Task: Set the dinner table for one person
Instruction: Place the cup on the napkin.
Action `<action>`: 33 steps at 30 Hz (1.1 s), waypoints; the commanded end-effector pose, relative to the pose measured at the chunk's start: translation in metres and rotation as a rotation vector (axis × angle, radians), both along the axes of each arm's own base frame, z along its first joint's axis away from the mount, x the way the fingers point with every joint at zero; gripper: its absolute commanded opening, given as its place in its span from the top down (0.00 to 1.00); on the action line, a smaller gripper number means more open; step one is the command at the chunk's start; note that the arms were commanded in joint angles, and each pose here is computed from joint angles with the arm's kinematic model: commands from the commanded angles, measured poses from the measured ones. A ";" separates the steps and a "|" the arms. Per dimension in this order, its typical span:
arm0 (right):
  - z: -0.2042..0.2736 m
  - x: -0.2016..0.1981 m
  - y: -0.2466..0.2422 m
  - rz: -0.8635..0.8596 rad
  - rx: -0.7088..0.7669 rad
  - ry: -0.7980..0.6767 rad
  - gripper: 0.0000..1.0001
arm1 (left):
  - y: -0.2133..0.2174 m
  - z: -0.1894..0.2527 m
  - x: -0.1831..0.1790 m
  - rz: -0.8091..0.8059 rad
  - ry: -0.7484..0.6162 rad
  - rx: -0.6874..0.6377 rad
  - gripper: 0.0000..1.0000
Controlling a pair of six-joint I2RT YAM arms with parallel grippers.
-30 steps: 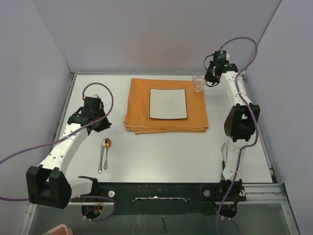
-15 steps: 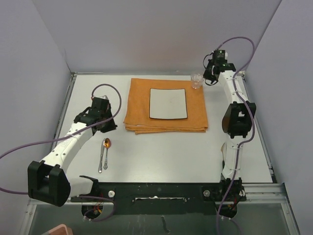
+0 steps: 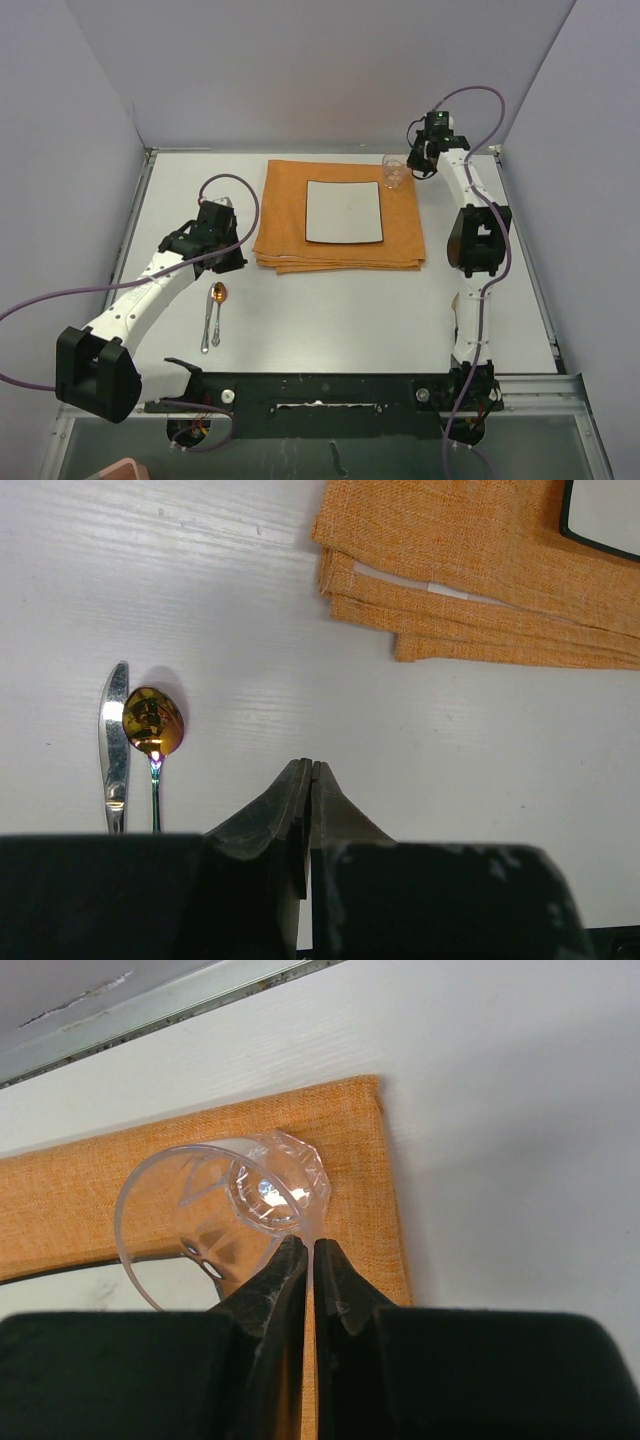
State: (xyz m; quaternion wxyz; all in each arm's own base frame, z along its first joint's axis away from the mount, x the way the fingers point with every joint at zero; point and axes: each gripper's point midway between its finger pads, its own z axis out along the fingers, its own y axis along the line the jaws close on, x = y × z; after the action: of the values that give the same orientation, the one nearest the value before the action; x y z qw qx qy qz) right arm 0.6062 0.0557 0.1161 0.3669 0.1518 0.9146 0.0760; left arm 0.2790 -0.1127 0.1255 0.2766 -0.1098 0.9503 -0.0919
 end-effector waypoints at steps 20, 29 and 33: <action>0.046 0.017 0.003 -0.033 -0.035 -0.156 1.00 | 0.001 0.022 0.005 -0.017 -0.076 0.000 1.00; 0.068 0.013 -0.011 -0.074 -0.070 -0.211 1.00 | 0.001 0.022 0.001 -0.017 -0.074 -0.003 1.00; 0.066 0.010 -0.012 -0.076 -0.072 -0.206 1.00 | 0.000 0.022 0.000 -0.019 -0.074 0.000 1.00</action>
State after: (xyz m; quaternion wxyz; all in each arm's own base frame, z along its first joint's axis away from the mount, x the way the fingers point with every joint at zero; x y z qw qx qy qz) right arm 0.6086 0.0552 0.1172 0.3958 0.1579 0.9035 0.0458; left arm 0.2763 -0.1095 0.1297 0.2831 -0.1015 0.9498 -0.0864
